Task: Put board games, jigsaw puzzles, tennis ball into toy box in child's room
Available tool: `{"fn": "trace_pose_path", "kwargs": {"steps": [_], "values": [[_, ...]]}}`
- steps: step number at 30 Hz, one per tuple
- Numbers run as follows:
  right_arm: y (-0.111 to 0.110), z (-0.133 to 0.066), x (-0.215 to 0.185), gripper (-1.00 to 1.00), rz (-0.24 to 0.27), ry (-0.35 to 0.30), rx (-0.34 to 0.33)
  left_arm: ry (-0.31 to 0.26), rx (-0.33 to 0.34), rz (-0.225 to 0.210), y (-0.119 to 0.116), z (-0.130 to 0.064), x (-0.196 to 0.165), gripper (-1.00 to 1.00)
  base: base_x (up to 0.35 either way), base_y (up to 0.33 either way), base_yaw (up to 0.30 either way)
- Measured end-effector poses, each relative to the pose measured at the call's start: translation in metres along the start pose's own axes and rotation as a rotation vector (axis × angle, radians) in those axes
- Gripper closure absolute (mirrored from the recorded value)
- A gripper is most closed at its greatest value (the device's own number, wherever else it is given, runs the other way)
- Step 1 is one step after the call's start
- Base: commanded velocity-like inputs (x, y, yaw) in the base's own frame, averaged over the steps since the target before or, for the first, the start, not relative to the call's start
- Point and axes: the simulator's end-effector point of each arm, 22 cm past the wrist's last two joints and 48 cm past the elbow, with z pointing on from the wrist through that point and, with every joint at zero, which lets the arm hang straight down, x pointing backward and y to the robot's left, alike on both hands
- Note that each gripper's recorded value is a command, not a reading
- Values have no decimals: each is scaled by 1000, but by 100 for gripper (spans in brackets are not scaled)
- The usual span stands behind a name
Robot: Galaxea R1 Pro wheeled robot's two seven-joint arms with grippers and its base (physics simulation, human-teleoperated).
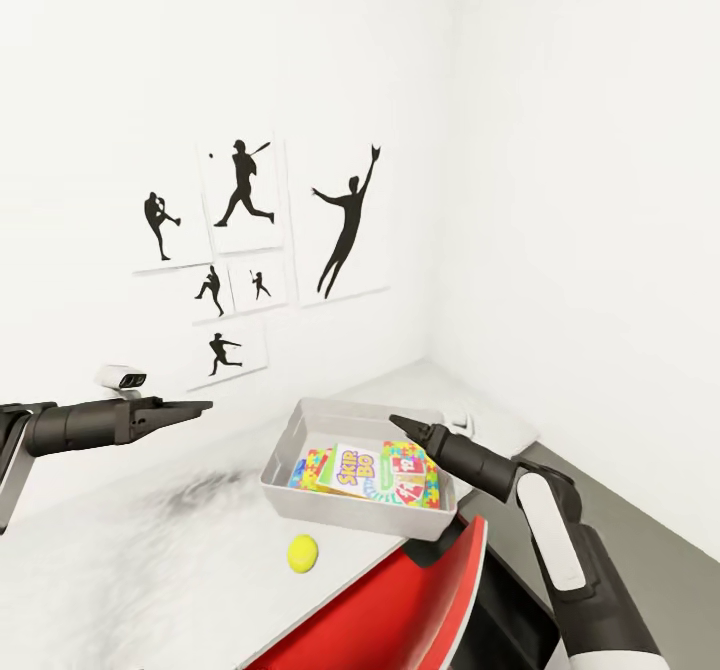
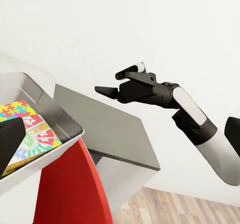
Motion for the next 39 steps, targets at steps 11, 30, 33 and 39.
{"fn": "trace_pose_path", "kwargs": {"steps": [11,30,33,39], "values": [[4,0,-1,-100,-10,-2,1,-5,4,13,-6,-1,-3,-100,-83,18,182],[7,-2,-2,-100,-19,-4,14,-12,8,35,-17,-3,-9,-100,-219,120,189],[0,-2,1,-100,-22,4,41,-14,8,39,-19,-4,-10,-100,-173,120,197],[-7,-2,4,-100,-42,14,79,-16,7,47,-23,-5,-11,-100,-59,36,198]]}}
